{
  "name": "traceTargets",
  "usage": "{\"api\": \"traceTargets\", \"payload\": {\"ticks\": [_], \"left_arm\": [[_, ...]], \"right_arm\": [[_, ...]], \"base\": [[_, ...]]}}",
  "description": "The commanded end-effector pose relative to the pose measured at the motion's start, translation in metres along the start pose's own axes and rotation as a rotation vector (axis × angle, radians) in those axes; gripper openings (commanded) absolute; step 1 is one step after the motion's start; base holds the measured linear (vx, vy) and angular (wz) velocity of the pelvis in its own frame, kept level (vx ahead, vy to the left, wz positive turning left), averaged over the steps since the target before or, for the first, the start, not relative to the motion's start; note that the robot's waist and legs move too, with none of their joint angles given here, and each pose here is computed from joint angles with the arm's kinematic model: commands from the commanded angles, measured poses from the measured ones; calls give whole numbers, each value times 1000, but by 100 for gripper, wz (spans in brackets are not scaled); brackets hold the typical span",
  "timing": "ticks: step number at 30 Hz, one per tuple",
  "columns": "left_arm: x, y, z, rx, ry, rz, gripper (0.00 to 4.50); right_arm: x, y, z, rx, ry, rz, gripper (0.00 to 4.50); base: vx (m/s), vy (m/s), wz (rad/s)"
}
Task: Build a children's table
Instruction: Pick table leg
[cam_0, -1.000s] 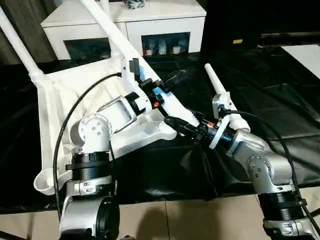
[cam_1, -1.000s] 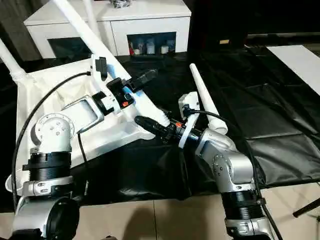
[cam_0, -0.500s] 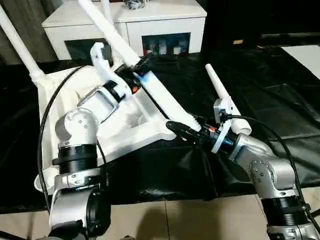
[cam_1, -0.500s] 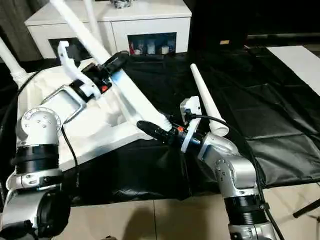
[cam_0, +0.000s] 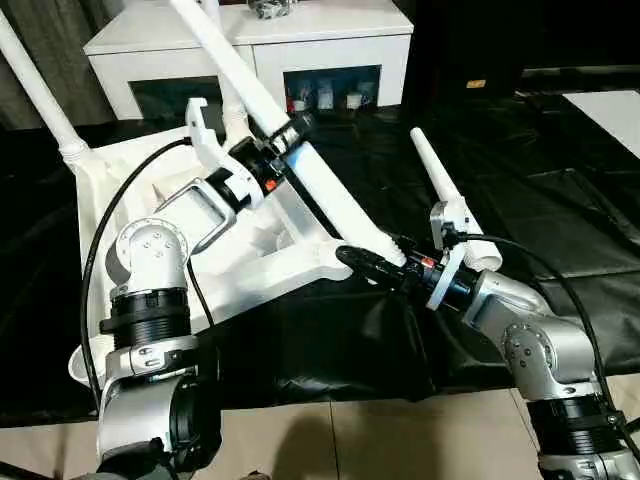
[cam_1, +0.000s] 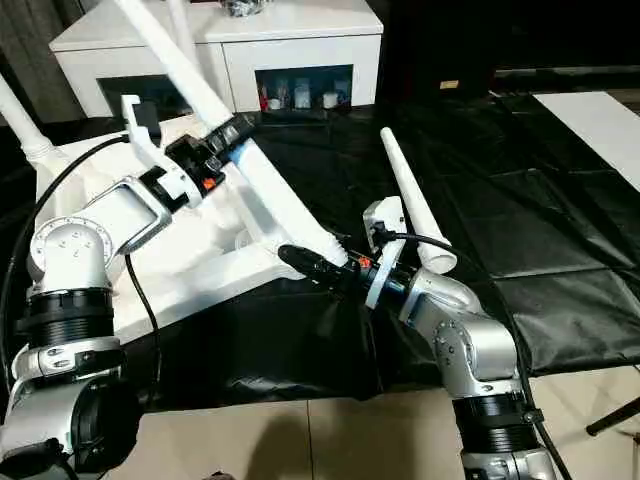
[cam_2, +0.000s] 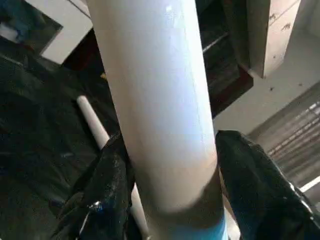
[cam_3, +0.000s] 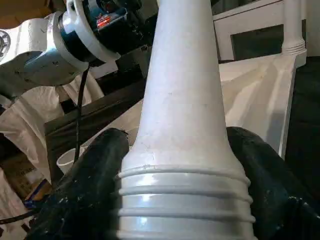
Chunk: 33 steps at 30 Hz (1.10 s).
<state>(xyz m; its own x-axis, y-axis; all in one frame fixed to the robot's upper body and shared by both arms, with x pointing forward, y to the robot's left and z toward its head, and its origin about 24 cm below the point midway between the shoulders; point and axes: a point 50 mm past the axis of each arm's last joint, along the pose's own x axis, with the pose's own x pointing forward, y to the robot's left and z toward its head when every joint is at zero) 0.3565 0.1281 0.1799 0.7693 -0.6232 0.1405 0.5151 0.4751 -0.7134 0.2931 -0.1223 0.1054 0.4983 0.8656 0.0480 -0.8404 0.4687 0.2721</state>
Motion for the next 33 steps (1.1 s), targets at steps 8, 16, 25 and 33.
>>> {"api": "traceTargets", "payload": {"ticks": [8, 16, 25, 33], "left_arm": [[1, -10, 3, 70, 37, -47, 207], [4, -18, 14, 152, 21, -88, 195], [7, -20, 21, 175, 16, -111, 180], [9, -24, 18, 187, 42, -145, 180]], "right_arm": [[3, 4, 5, -50, 8, 13, 276], [4, 3, 15, -23, -18, 49, 365], [-13, -27, 60, 70, -209, -94, 393], [-14, -34, 60, -10, -9, -81, 393]], "base": [[0, 0, 0], [0, 0, 0], [0, 0, 0], [0, 0, 0]]}}
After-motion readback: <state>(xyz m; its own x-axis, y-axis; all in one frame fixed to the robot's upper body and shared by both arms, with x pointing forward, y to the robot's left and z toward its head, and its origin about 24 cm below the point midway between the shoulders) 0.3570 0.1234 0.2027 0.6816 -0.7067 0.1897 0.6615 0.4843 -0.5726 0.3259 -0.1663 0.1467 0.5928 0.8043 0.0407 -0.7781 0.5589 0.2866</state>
